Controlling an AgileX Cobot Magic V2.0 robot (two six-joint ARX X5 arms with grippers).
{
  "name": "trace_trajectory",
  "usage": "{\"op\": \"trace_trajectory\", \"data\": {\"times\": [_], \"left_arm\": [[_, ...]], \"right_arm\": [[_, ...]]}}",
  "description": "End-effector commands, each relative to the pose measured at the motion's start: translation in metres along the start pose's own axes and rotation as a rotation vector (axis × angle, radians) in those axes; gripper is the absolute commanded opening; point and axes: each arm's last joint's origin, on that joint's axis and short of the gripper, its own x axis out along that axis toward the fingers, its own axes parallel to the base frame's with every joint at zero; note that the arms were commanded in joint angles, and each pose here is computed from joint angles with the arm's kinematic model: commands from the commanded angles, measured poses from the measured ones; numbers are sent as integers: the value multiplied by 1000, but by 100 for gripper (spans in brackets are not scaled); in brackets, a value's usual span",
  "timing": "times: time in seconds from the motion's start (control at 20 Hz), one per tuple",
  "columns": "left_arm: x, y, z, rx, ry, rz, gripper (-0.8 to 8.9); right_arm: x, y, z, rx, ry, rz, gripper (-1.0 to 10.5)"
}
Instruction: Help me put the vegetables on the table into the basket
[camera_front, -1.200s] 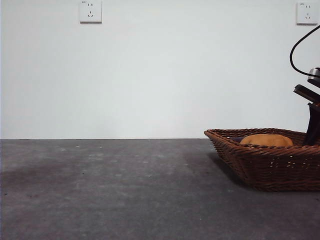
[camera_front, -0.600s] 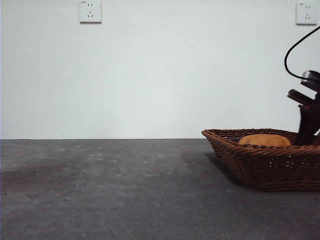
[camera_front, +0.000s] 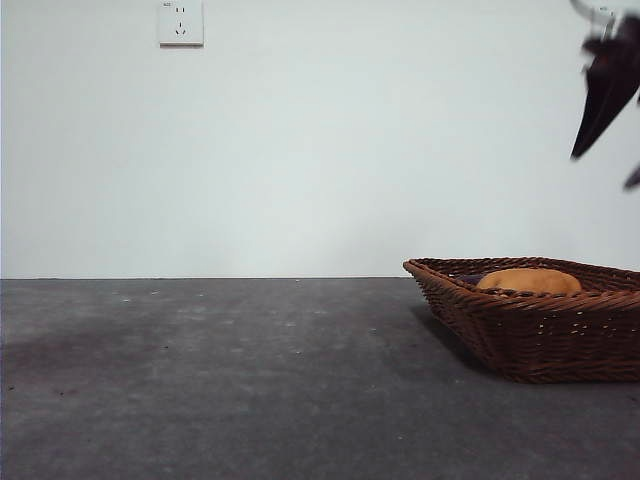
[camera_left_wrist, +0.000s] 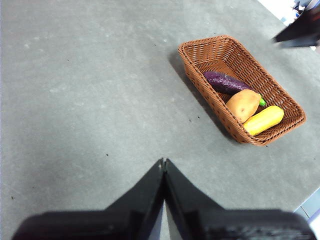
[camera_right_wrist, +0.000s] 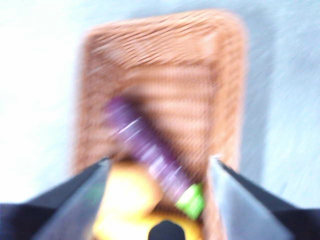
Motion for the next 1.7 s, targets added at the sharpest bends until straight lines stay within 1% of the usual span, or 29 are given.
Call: {"op": "trace_trajectory", "data": {"times": [0.05, 0.15, 0.3, 0.45, 0.55, 0.7, 0.8, 1.1, 1.6, 1.7], "left_arm": [[-1, 0, 1, 29, -9, 3, -8], [-1, 0, 1, 42, -10, 1, -8], [-1, 0, 1, 49, -12, -3, -8], [-1, 0, 1, 51, -16, -4, -8], [-1, 0, 1, 57, -16, -9, -8], [-1, -2, 1, 57, -12, -56, -8], [-1, -1, 1, 57, -12, -56, -8], [0, -1, 1, 55, -7, -55, -8], [1, -1, 1, 54, -5, -54, -4], [1, -1, 1, 54, -5, -54, -4]], "right_arm": [[-29, 25, -15, -68, 5, 25, 176], [-55, 46, -31, -95, -4, 28, 77], [-87, 76, -56, -156, -40, 38, -11], [-109, 95, -80, -185, -49, 28, -11], [-119, 102, -92, -187, -47, 12, -11], [-134, 112, -106, -210, -99, 1, -11], [-139, 115, -111, -179, -120, 2, -11], [-152, 122, -124, -206, -171, 0, 0], [-142, 116, -114, -183, -132, -8, 0], [-139, 114, -110, -176, -118, -25, 1]]}}
